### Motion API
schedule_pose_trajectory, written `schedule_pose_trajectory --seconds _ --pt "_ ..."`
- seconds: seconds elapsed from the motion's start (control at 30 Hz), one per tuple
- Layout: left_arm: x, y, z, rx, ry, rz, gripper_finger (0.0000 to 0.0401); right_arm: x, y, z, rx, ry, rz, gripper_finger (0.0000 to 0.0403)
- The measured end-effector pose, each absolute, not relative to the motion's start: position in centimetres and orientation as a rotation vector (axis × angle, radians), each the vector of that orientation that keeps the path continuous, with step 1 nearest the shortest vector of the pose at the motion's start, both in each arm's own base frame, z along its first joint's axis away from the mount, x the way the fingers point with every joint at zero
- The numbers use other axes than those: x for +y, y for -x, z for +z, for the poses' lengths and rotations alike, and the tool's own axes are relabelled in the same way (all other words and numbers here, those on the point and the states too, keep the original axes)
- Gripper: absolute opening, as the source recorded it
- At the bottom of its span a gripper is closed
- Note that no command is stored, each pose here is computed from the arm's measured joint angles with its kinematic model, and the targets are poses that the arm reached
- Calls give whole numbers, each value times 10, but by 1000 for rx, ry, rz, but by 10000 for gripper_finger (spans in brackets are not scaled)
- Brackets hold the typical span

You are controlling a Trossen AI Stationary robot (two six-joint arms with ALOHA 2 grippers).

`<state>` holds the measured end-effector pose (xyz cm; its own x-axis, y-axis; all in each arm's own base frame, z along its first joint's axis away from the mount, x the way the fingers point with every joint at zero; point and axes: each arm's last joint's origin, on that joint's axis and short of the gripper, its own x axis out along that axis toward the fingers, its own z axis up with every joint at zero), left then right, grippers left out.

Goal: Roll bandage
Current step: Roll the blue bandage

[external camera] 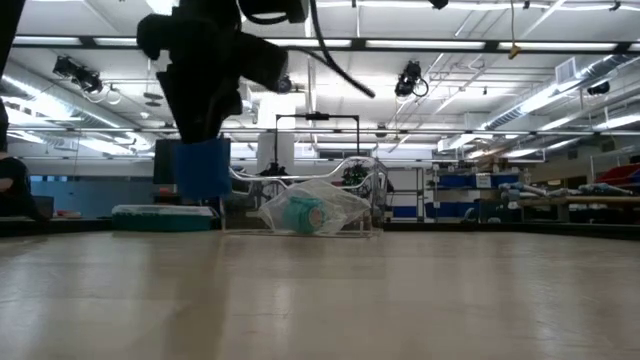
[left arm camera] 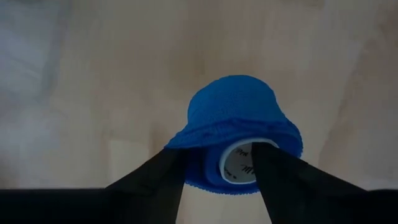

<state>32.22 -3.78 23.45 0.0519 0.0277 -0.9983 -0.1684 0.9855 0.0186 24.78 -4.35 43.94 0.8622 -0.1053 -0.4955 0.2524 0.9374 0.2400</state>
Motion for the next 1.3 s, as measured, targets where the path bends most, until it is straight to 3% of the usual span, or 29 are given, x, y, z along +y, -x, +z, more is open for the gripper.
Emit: schedule_pose_trajectory --seconds 0.13,0.23,0.33,0.43,0.6,0.67,0.8,0.9,1.03,1.1,1.2,1.3 --pt "-34 -322 235 1506 108 186 180 -43 -248 439 497 -306 -187 150" --pt "-29 -325 234 1505 233 153 170 -43 -248 440 497 -312 -183 150" --pt "-21 -317 228 1556 161 227 160 -43 -248 440 496 -313 -181 150" --pt "-9 -326 232 1498 377 196 153 -43 -248 440 494 -313 -182 150" --pt "-1 -320 239 1496 297 248 143 -44 -249 441 478 -309 -189 150" --pt "2 -322 238 1499 406 170 142 -44 -249 442 466 -308 -188 150" --pt "-3 -318 238 1532 312 169 143 -44 -248 443 463 -308 -189 150" --pt "-2 -323 236 1518 400 128 151 -43 -247 444 462 -308 -188 150" --pt "-2 -320 236 1536 359 157 164 -44 -247 444 458 -305 -196 150" --pt "-2 -323 240 1523 476 112 167 -44 -247 444 458 -301 -196 150" --pt "-4 -324 246 1475 371 158 166 -44 -247 444 455 -300 -197 150" --pt "-8 -327 246 1463 429 108 164 -44 -247 445 451 -299 -199 150"
